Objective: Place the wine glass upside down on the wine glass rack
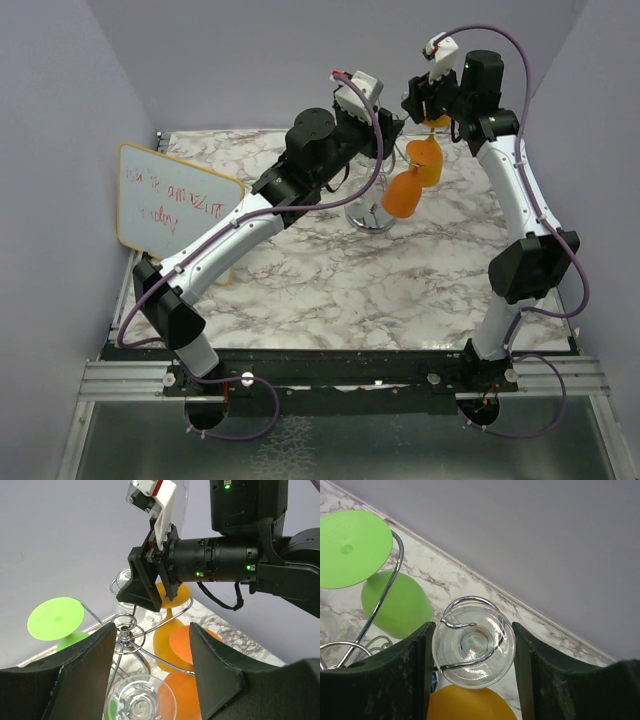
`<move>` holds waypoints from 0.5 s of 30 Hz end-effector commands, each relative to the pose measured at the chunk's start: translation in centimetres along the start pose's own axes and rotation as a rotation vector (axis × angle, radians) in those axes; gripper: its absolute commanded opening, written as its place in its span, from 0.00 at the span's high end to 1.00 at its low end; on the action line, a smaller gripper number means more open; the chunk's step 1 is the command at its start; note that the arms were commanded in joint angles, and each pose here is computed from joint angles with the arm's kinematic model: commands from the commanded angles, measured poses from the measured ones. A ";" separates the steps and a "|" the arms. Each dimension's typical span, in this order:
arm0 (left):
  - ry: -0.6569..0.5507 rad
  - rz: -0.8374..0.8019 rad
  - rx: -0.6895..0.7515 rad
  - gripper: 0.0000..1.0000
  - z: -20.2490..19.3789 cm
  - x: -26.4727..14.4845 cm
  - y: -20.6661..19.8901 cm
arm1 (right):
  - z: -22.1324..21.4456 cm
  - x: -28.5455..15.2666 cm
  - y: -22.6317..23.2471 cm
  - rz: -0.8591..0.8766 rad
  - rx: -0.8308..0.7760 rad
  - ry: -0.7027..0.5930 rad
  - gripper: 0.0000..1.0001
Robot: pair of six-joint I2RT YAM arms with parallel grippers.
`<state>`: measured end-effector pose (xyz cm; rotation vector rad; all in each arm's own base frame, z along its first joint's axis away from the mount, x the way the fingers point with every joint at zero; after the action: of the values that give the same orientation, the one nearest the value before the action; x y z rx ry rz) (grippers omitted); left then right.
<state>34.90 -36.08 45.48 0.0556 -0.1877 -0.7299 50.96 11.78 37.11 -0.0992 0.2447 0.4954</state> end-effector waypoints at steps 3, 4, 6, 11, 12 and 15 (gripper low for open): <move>-0.044 -0.005 -0.003 0.38 1.6 -1.2 0.3 | 4.8 -2.1 -1.4 -0.102 0.007 -0.167 0.99; -0.045 -0.004 -0.002 0.38 1.6 -1.2 0.3 | 5.0 -2.1 -1.4 -0.100 0.016 -0.173 0.99; -0.043 -0.007 0.000 0.38 1.6 -1.2 0.3 | 5.1 -2.0 -1.2 -0.086 0.028 -0.184 0.99; -0.041 -0.006 0.003 0.38 1.6 -1.4 0.3 | 5.0 -1.4 -1.0 -0.065 0.066 -0.196 0.99; -0.041 -0.005 0.003 0.38 1.6 -1.4 0.3 | 4.9 -1.2 -1.1 -0.071 0.071 -0.198 0.99; -0.041 -0.005 0.004 0.38 1.6 -1.4 0.3 | 4.5 -0.5 -1.4 -0.079 0.079 -0.200 0.99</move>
<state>34.63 -35.82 45.32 0.0561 -0.1880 -0.7314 51.72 11.83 38.27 -0.0019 0.1934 0.4524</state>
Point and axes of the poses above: each gripper's point midway between its finger pads, its own x axis out along the fingers, its own y axis along the line the jaws close on, z = x × y, the point moved 3 cm from there along -x, back along the fingers, and after that the axes turned 11 degrees about x, right-handed, at the moved point
